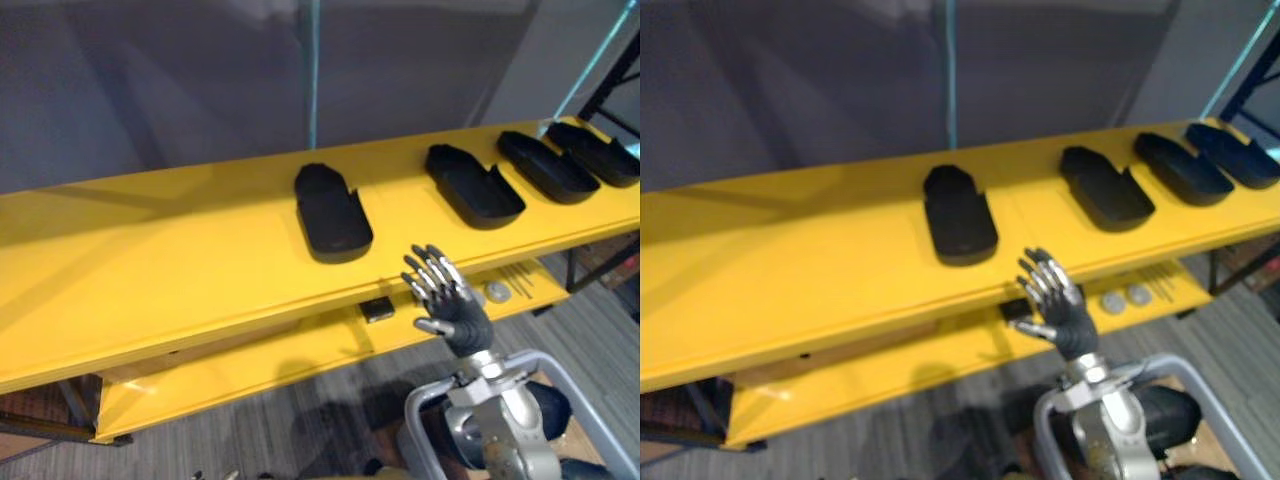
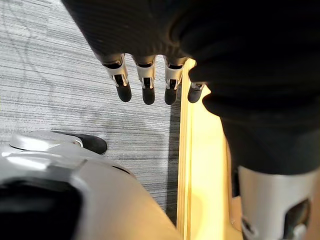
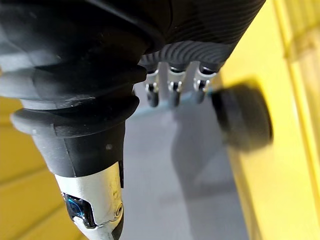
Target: Walk over and take plastic housings, then place them on the shelf
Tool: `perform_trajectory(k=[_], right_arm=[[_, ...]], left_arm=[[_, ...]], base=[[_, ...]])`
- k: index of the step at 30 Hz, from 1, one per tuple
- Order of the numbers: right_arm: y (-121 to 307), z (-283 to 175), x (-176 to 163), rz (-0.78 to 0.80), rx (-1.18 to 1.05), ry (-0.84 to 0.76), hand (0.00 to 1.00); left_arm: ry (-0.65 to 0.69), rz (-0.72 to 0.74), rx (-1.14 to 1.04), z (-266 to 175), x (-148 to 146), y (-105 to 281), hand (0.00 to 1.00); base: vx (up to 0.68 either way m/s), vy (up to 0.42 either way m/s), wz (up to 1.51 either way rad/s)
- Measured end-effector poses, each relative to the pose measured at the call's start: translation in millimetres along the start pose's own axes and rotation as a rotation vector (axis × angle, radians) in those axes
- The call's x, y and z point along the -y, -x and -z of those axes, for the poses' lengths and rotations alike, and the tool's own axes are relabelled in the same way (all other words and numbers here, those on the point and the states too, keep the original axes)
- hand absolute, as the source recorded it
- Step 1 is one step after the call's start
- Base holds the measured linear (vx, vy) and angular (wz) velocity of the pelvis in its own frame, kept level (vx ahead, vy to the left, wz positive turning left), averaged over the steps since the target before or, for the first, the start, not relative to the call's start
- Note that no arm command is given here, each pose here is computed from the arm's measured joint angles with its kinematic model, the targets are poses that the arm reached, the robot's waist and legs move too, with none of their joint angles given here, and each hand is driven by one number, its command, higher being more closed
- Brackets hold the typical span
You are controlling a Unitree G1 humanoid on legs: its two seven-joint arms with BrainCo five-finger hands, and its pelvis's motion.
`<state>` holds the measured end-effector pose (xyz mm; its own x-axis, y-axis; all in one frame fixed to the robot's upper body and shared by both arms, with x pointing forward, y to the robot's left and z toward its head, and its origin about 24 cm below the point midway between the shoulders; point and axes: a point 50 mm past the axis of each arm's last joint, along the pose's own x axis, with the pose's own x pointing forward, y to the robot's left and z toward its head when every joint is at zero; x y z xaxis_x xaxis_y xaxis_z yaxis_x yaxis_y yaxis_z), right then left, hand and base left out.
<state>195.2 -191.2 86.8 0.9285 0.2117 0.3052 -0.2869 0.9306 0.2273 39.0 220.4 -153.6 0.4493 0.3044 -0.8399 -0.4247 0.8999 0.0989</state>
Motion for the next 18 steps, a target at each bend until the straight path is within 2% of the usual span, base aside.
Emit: perform_trajectory(k=[5,8,18], right_arm=[[9.8,-3.5,23.9,0.166,-0.022,0.096,0.0],[15.1,1.6,31.3,0.229,-0.063,0.144,0.0],[-9.2,5.7,19.9,0.147,-0.056,0.196,0.0]], left_arm=[[-0.14,0.097,0.01,-14.3,24.9,-7.6,0.0],[-0.195,0.115,-0.005,-12.5,28.6,-7.5,0.0],[-0.2,0.128,-0.013,-14.3,24.0,-9.6,0.0]], base=[[-0.1,-0.009,0.09],[-0.05,-0.007,0.05],[0.01,0.007,0.05]])
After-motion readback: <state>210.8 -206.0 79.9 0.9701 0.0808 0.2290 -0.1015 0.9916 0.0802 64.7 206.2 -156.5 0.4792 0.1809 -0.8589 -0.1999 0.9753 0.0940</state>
